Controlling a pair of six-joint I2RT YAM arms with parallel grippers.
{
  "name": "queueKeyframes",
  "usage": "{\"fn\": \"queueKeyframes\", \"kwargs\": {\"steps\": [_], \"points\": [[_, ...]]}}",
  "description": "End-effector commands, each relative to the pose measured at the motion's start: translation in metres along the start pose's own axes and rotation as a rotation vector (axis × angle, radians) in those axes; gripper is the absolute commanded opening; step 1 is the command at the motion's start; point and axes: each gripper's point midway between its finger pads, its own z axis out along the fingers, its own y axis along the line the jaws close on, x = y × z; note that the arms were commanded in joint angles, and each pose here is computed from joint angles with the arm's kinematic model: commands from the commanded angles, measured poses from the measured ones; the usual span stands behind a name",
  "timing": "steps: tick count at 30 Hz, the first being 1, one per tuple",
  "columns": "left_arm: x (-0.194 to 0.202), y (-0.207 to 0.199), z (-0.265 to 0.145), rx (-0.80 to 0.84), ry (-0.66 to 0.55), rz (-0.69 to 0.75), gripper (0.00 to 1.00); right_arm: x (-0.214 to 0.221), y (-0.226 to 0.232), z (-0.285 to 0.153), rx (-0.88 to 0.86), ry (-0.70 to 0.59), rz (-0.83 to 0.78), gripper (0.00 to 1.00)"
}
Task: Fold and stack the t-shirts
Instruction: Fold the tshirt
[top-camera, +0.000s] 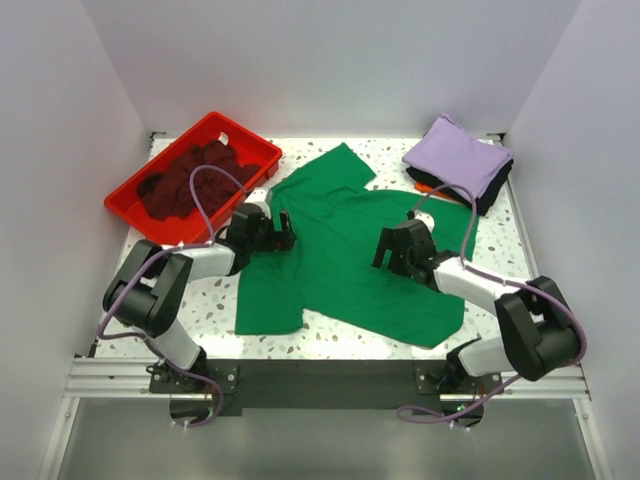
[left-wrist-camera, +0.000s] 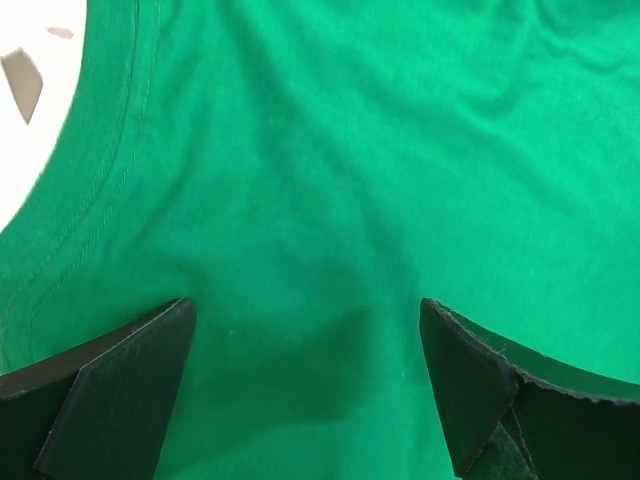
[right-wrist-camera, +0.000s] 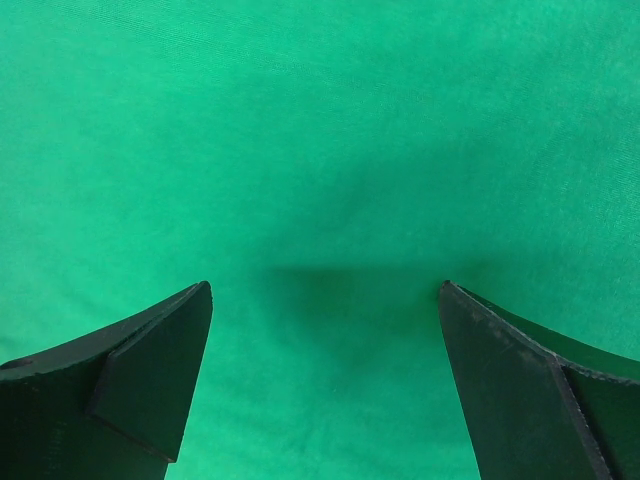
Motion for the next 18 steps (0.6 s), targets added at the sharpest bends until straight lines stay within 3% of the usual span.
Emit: {"fn": "queueKeyframes", "kwargs": {"steps": [1, 18], "points": [[0.001, 0.002, 0.015, -0.017, 0.009, -0.003, 1.00, -0.008, -0.002, 0.009, 0.040, -0.041, 0.022, 0.99], [-0.051, 0.011, 0.077, -0.126, -0.011, 0.042, 1.00, -0.038, 0.004, 0.052, 0.149, -0.038, 0.008, 0.99]]}}
